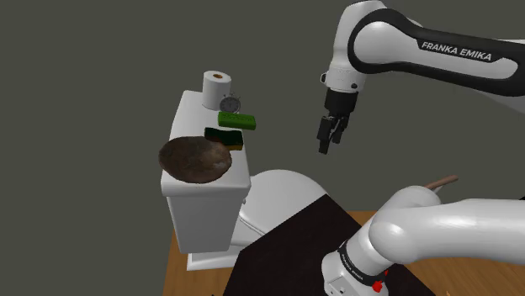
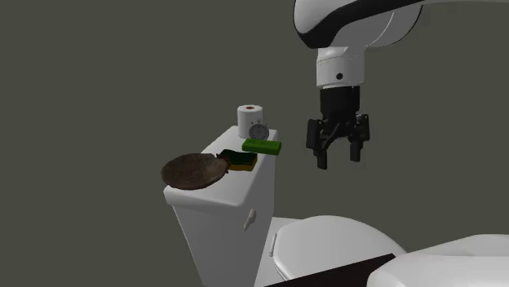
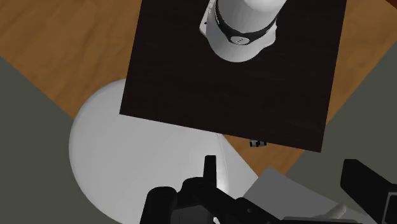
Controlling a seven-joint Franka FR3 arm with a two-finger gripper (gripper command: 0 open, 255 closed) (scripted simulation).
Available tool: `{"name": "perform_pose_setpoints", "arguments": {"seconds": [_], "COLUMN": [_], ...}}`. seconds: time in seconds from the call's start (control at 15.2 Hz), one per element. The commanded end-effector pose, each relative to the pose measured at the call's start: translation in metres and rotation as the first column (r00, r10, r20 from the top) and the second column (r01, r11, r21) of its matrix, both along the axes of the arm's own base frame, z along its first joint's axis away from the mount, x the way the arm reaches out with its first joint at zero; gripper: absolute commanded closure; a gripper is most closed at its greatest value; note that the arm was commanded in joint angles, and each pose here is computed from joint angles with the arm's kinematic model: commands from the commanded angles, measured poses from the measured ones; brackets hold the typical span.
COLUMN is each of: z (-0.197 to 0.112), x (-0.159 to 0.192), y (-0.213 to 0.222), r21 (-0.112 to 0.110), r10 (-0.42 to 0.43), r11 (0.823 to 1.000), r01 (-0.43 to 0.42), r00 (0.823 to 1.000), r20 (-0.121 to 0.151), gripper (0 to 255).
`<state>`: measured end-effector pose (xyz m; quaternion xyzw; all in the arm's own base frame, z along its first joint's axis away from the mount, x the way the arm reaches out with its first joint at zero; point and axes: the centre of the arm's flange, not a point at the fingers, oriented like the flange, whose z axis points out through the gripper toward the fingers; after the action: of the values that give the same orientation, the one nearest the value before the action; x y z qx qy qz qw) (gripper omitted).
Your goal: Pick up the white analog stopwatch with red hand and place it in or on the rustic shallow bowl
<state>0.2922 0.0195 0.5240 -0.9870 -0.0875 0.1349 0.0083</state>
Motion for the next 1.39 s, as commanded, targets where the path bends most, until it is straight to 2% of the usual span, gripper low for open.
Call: {"name": "perform_pose_setpoints", "arguments": {"seconds": [0.0,0.33,0.66,0.99,1.32], "z": [0.0,-0.01,-0.016,-0.02,-0.02], "x": [0.0,0.055,0.111,0.168,0.223], "y": [0.0,-0.011,-0.014,-0.009,0.004], "r21": [0.0,0.021,0.034,0.038,0.033], "r10": [0.0,0.137,0.27,0.395,0.509], "r11": [1.0,0.99,0.961,0.913,0.847], "r01": [0.0,-0.139,-0.275,-0.407,-0.531], "r00": [1.0,0.989,0.956,0.901,0.827], "r20": [0.0,0.058,0.117,0.178,0.238], "gripper": [0,0,0,0,0]}}
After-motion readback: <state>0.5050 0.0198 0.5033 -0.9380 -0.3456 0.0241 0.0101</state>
